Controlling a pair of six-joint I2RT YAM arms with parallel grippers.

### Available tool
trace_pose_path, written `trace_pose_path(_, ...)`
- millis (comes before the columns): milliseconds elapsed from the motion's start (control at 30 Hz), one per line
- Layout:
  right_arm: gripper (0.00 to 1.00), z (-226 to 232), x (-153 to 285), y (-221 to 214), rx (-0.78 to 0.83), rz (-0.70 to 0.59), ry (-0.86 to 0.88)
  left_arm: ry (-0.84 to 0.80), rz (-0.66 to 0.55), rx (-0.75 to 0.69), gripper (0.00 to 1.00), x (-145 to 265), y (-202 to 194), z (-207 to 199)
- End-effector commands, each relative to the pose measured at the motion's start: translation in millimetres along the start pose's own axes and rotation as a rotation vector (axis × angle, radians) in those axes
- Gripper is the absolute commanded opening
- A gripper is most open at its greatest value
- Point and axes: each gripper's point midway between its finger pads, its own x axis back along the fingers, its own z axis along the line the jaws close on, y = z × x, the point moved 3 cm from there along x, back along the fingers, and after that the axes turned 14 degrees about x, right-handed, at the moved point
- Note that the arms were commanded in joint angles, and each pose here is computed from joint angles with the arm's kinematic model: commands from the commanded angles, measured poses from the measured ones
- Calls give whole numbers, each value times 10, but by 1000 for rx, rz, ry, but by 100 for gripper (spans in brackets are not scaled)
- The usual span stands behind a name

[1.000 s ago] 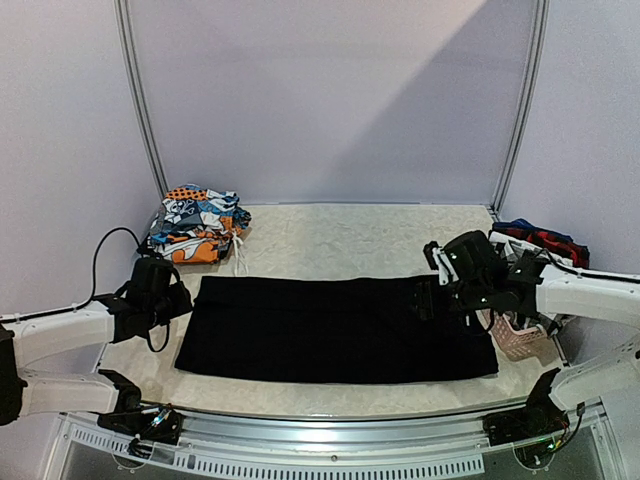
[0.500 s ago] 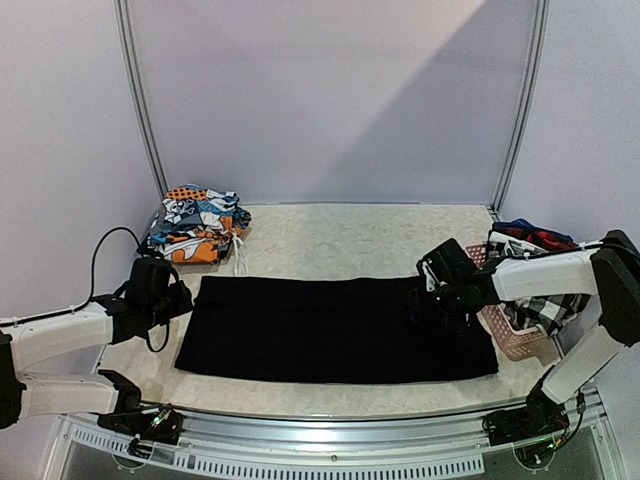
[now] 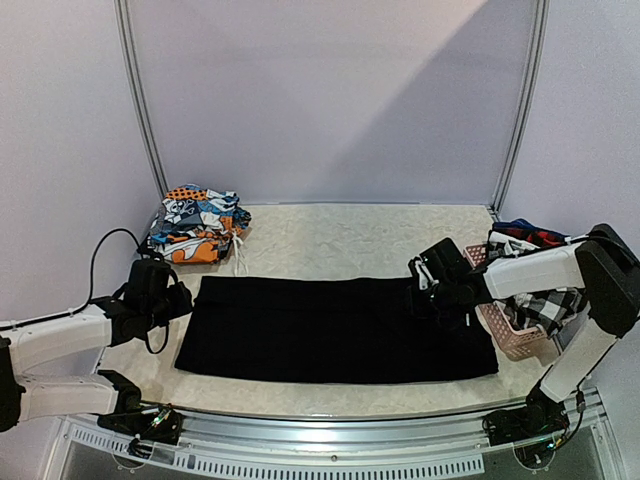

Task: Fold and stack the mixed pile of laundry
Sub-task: Smooth out the rectangle-folded T-shirt at the center of the board.

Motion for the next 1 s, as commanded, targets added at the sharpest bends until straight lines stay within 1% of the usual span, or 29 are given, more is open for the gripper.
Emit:
trace_pose_path(0,6,126,22,82,33,-8,59,-7,13,-19,46,15,-59,3)
trace_pose_path(133,6,404,67,38,139,13,92,-6,10,-20,46,15,-50,2)
trace_pose_path(233,8,630,69,-43,212,44,128,-7,10,-20,46,15,-50,1)
trace_pose_path(333,12,720,82,-122,235,65,136,-6,11,-22,46,15,-52,4)
trace_pose_path(500,26,939,143,-308,300,111,179,-5,11,-22,46,12,-52,3)
trace_pose_path(633,41,1265,270,-459,374,130,326,-8,15,-22,46,3,-56,-9)
trace_pose_path(700,45,1366,363,-484,398,120,374,-18,22,-28,46,1,-60,-35)
trace_pose_path(800,48,1383,505,-446,400,74,389,-58,45,-58,46,4,-66,-151)
trace_pose_path(867,57,1305,574,-397,387,39,333,-99,63,-98,47,21,-84,-293)
trace_pose_path(967,66,979,656,-265,324,-20,105,-148,85,-163,48,40,-98,-539)
